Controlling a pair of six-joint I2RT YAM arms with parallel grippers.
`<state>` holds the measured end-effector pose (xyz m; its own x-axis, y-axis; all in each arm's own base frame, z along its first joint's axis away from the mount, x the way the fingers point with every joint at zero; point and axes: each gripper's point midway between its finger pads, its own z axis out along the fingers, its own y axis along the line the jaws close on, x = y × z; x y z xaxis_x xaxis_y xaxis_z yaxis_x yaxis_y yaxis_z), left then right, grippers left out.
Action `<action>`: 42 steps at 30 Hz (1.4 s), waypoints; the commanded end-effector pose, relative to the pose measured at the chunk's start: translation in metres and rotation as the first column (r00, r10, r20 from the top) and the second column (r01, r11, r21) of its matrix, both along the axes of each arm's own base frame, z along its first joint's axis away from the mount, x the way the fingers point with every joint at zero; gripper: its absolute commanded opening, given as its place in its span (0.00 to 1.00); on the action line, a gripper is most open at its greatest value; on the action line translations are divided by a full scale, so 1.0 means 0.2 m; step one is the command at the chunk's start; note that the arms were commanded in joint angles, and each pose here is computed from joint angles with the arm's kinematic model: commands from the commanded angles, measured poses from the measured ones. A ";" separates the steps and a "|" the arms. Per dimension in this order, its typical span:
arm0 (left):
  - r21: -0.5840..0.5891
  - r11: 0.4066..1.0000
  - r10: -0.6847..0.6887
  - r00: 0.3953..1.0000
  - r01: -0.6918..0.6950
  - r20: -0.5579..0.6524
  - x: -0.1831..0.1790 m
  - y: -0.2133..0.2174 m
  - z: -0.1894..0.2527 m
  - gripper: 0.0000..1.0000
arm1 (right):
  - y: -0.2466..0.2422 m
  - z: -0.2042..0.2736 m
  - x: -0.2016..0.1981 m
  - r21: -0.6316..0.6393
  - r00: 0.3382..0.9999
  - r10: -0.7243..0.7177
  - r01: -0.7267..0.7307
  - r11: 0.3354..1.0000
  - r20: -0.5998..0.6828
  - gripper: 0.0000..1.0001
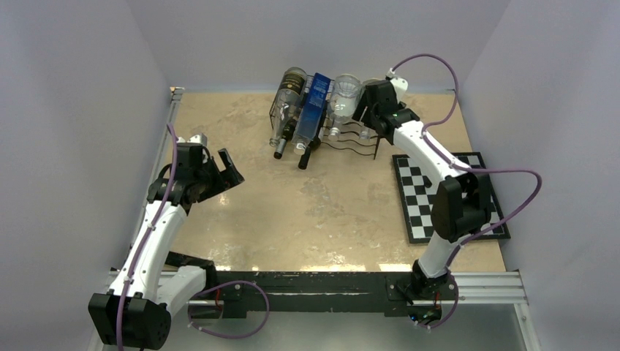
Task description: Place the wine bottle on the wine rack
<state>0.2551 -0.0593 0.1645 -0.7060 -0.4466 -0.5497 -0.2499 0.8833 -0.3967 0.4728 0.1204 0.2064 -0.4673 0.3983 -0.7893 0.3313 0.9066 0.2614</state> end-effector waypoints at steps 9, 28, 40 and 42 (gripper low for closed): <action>0.035 0.998 -0.066 0.979 0.060 0.194 0.06 0.00 0.33 0.99 | -0.34 0.65 -0.51 -0.131 0.974 -0.019 0.049 0.990 0.226 0.99; 0.101 0.984 -0.176 0.872 0.146 0.457 0.12 -0.04 0.95 0.99 | -0.94 0.75 -1.42 -0.266 0.927 -0.306 0.359 0.895 0.218 0.98; 0.134 0.976 -0.212 0.868 0.169 0.449 0.06 -0.04 0.97 0.99 | -0.92 0.75 -1.45 -0.218 0.927 -0.299 0.347 0.912 0.227 0.97; 0.141 0.977 -0.209 0.870 0.162 0.447 0.06 -0.03 0.97 0.99 | -0.92 0.74 -1.44 -0.212 0.929 -0.297 0.343 0.915 0.221 0.97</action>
